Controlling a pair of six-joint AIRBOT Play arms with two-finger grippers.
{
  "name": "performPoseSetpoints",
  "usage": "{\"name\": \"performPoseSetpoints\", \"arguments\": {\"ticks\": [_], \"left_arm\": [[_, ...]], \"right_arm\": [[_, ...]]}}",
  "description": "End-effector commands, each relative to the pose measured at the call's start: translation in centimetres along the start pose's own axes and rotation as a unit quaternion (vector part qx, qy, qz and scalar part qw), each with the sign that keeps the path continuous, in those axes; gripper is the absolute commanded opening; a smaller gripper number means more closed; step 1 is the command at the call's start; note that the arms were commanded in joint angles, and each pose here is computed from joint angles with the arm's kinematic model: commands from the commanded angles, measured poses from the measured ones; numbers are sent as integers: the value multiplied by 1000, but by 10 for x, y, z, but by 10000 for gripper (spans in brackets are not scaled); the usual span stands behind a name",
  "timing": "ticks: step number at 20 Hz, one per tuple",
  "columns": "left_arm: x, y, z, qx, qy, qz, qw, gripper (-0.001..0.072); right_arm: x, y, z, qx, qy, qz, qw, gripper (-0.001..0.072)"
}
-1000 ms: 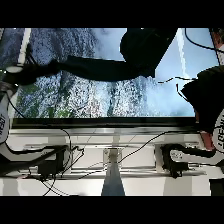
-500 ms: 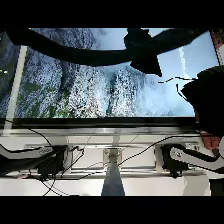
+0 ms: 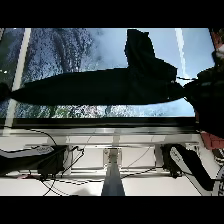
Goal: Fold the clothes and pants, and hang the long-sleeved shirts on hangers.
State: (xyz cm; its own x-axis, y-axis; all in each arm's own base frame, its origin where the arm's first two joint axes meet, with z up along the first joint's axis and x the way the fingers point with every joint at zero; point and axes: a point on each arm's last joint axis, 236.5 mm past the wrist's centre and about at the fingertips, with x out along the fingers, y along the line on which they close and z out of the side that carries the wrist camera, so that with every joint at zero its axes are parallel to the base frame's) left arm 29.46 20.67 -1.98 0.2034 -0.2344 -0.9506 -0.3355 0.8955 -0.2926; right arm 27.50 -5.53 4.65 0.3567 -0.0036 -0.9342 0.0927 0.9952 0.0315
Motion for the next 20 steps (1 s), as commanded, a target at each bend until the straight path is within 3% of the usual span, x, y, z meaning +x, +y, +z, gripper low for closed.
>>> {"name": "performPoseSetpoints", "arguments": {"ticks": [1,6,10,11,12,13,14,16,19,20], "left_arm": [[21,50,-70,-1,115,74,991,27],[15,81,-71,14,118,138,983,27],[12,91,-74,18,124,157,980,30],[15,85,-69,15,113,146,983,103],[18,78,-64,11,100,130,986,363],[21,68,-58,5,87,110,990,720],[24,57,-51,-1,72,88,994,720],[22,30,-28,-8,30,38,999,712],[4,-48,27,79,-68,-67,992,605],[-5,-78,44,108,-98,-97,985,605]], "right_arm": [[19,7,-84,0,95,7,995,21],[16,-5,-129,-12,182,-17,983,21],[16,-10,-129,-14,181,-28,983,22],[17,-9,-125,-14,173,-26,984,81],[20,-10,-118,-14,157,-27,987,322],[22,-8,-109,-14,138,-24,990,527],[25,-4,-97,-11,112,-16,994,574],[26,2,-72,-6,61,-3,998,574],[26,4,-23,3,-40,1,999,574],[25,11,-4,1,-77,12,997,573]]}}
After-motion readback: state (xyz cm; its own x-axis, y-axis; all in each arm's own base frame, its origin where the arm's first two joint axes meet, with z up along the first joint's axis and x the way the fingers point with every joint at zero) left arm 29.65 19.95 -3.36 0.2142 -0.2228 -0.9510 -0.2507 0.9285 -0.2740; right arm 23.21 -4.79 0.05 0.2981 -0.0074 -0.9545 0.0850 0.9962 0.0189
